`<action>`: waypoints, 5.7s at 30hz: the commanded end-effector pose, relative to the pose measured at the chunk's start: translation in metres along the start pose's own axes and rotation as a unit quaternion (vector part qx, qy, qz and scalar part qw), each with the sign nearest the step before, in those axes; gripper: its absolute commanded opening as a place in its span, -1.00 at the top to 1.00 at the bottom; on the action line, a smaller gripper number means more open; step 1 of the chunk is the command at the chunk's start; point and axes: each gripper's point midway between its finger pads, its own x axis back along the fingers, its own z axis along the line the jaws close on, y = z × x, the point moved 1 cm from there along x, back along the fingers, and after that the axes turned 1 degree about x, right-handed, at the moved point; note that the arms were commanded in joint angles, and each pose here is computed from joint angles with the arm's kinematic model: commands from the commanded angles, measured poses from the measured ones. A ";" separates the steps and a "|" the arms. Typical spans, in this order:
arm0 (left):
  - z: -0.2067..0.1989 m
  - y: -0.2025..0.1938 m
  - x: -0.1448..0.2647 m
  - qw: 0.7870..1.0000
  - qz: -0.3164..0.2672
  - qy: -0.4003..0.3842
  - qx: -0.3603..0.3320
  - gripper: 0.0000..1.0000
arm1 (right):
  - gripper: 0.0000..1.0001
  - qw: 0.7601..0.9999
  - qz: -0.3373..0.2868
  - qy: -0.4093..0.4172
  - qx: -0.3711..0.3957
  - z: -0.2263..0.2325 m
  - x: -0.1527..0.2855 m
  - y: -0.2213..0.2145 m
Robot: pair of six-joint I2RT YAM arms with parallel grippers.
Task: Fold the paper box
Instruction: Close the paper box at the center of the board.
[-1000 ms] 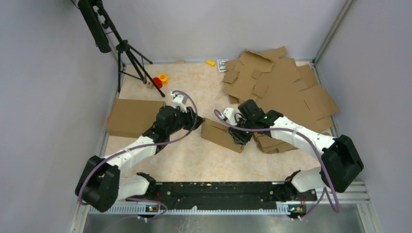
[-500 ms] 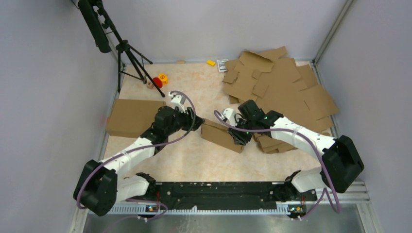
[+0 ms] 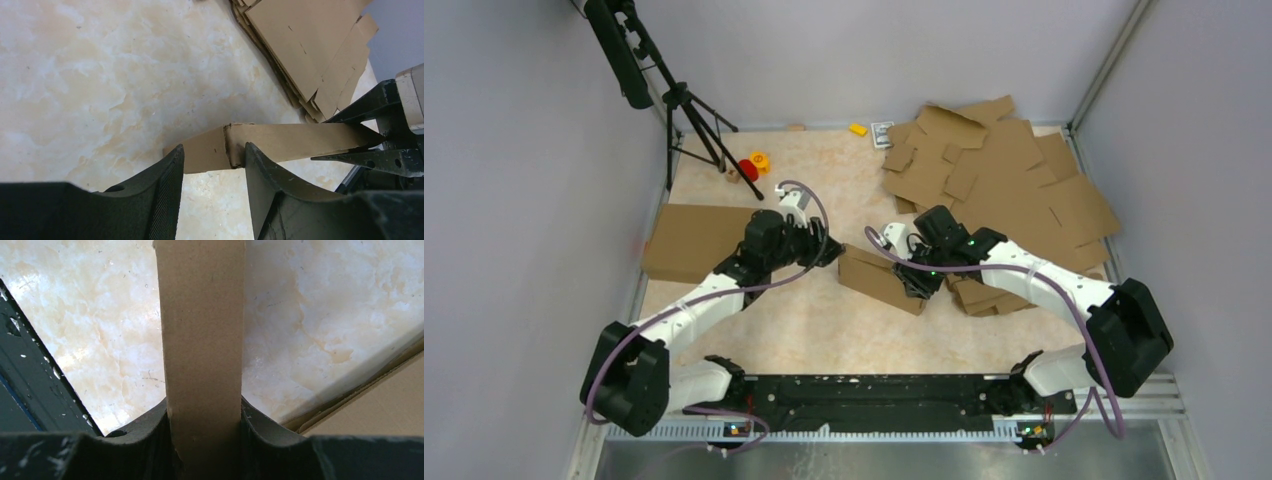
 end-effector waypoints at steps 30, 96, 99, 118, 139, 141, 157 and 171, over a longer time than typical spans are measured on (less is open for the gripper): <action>0.006 0.009 0.006 0.985 0.004 0.031 0.167 0.17 | 0.73 1.000 0.004 0.002 0.003 0.004 -0.001 -0.005; -0.024 0.029 0.021 0.996 0.019 -0.022 0.079 0.84 | 0.74 0.999 -0.013 0.006 0.029 0.002 -0.004 0.002; -0.024 0.041 0.031 0.999 0.019 -0.003 0.030 0.48 | 0.74 0.999 -0.023 0.008 0.048 0.001 -0.007 0.006; -0.059 0.026 -0.003 0.998 0.020 -0.059 -0.031 0.41 | 0.73 1.000 -0.023 0.005 0.016 -0.006 -0.019 0.021; -0.045 -0.025 -0.025 0.993 0.021 -0.101 0.058 1.00 | 0.49 1.000 -0.025 -0.012 -0.012 -0.010 -0.024 0.028; -0.041 -0.028 -0.025 0.994 0.020 -0.091 0.050 1.00 | 0.28 0.999 -0.031 -0.017 -0.014 -0.011 -0.022 0.031; -0.028 -0.043 -0.027 0.997 0.021 -0.069 0.029 1.00 | -0.62 0.993 -0.103 -0.046 -0.040 -0.014 0.006 0.064; -0.026 -0.046 -0.030 0.998 0.019 -0.061 0.022 1.00 | -0.92 0.977 -0.198 -0.058 -0.058 -0.016 0.063 0.087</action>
